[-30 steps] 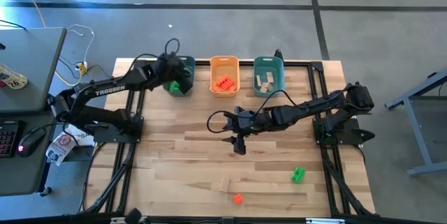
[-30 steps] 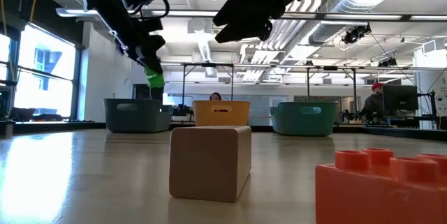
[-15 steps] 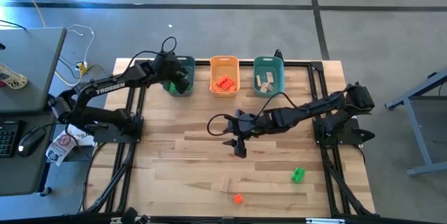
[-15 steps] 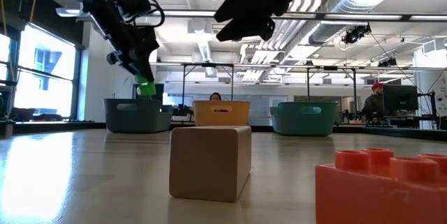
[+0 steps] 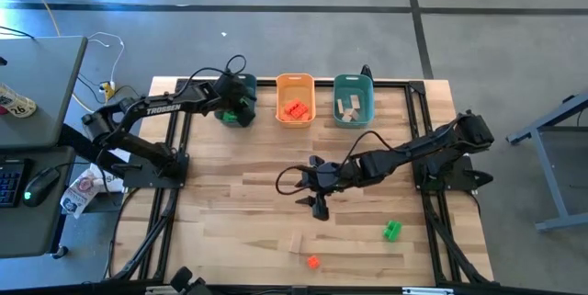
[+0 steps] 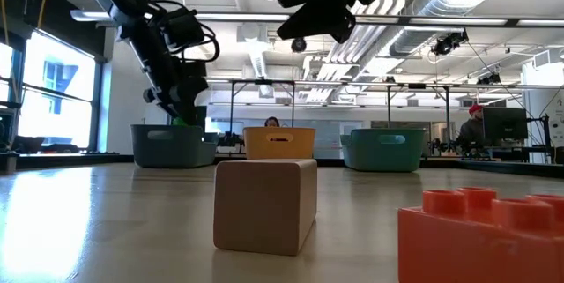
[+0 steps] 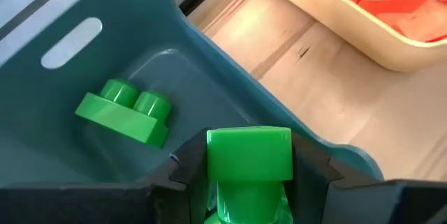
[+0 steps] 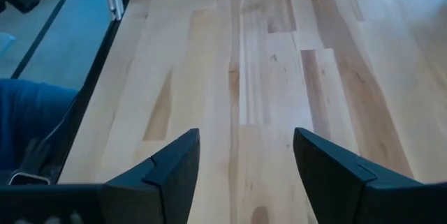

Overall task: Sort & place blocks by color
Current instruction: Put the green game piece into the dark blue bin, then put the orange game piece into the yellow bin

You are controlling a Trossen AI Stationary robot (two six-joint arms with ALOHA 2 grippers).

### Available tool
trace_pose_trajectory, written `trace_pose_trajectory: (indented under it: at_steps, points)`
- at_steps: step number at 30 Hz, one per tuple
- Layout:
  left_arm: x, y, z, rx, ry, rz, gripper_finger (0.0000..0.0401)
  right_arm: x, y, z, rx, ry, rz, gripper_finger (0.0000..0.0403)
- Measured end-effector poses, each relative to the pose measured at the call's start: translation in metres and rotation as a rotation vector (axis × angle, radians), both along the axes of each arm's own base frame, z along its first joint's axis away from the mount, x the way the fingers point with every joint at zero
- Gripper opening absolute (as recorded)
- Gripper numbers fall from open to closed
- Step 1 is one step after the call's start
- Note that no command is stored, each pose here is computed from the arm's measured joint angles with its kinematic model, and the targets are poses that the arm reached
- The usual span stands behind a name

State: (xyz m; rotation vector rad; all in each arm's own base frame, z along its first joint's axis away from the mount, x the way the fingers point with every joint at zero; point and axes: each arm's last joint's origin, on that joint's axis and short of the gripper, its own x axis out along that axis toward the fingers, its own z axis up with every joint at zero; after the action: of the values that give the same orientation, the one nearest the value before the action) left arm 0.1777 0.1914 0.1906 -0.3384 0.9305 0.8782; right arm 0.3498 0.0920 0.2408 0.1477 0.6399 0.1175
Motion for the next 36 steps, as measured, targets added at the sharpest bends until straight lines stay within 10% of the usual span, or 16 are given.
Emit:
trace_pose_trajectory:
  at_steps: [19,36]
  points:
    - [0.006,0.007,0.017,0.011,-0.012,0.008,0.0218,-0.013,0.037,-0.002,-0.047,0.01,0.147,0.0216]
    - [0.031,-0.03,0.05,-0.158,0.069,-0.038,0.0223,-0.032,0.077,-0.002,-0.08,-0.002,0.297,0.0216]
